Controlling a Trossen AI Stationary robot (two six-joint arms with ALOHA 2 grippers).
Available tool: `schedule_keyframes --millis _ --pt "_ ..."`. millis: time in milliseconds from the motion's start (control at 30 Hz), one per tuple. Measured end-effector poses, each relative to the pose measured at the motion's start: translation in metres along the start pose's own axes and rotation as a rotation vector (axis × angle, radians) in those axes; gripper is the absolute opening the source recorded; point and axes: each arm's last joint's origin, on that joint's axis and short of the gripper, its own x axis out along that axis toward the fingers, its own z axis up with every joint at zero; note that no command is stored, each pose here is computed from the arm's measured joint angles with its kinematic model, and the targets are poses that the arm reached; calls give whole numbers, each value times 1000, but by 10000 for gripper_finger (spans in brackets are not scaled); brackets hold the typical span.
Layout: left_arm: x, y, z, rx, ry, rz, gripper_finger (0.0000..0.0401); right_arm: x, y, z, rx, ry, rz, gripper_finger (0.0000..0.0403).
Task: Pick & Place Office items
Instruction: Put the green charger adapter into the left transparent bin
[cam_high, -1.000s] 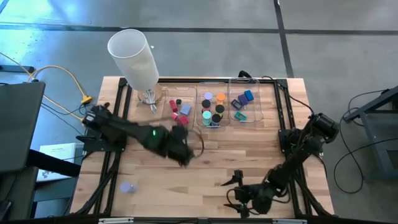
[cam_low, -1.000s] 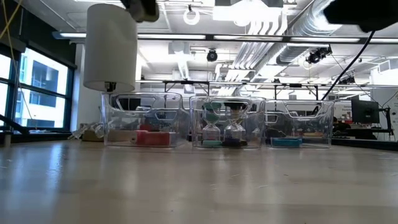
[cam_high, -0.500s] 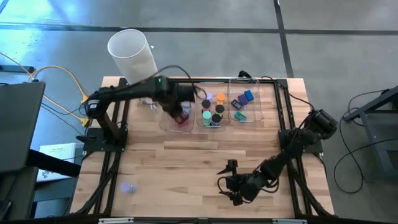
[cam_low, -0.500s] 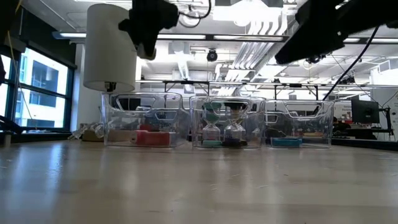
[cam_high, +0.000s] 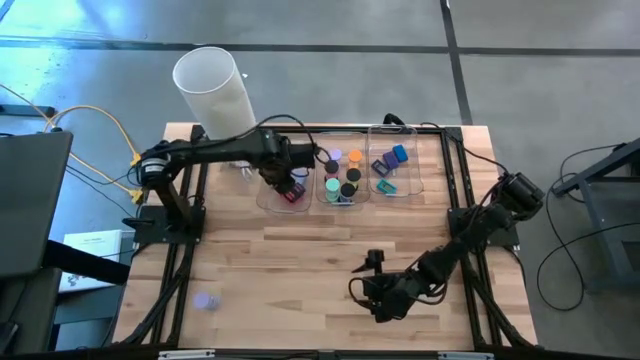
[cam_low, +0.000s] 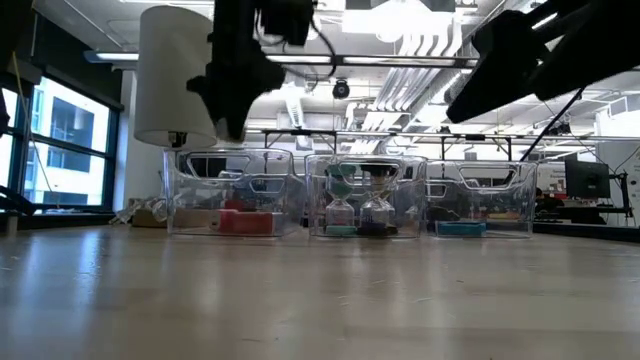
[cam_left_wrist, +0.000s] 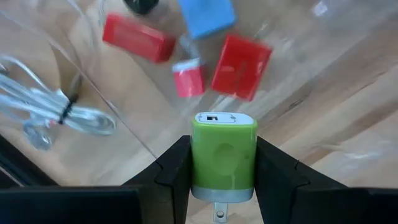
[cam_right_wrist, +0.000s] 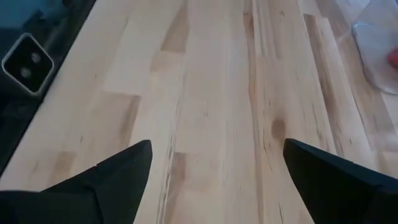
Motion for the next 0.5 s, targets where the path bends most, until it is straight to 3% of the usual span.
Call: schedule_keyframes --millis 267,500 --pt "48 1 -10 -12 92 -66 123 -2 0 1 3 -3 5 352" --pt "66 3 -12 -28 98 -105 123 -2 0 2 8 -8 7 352"
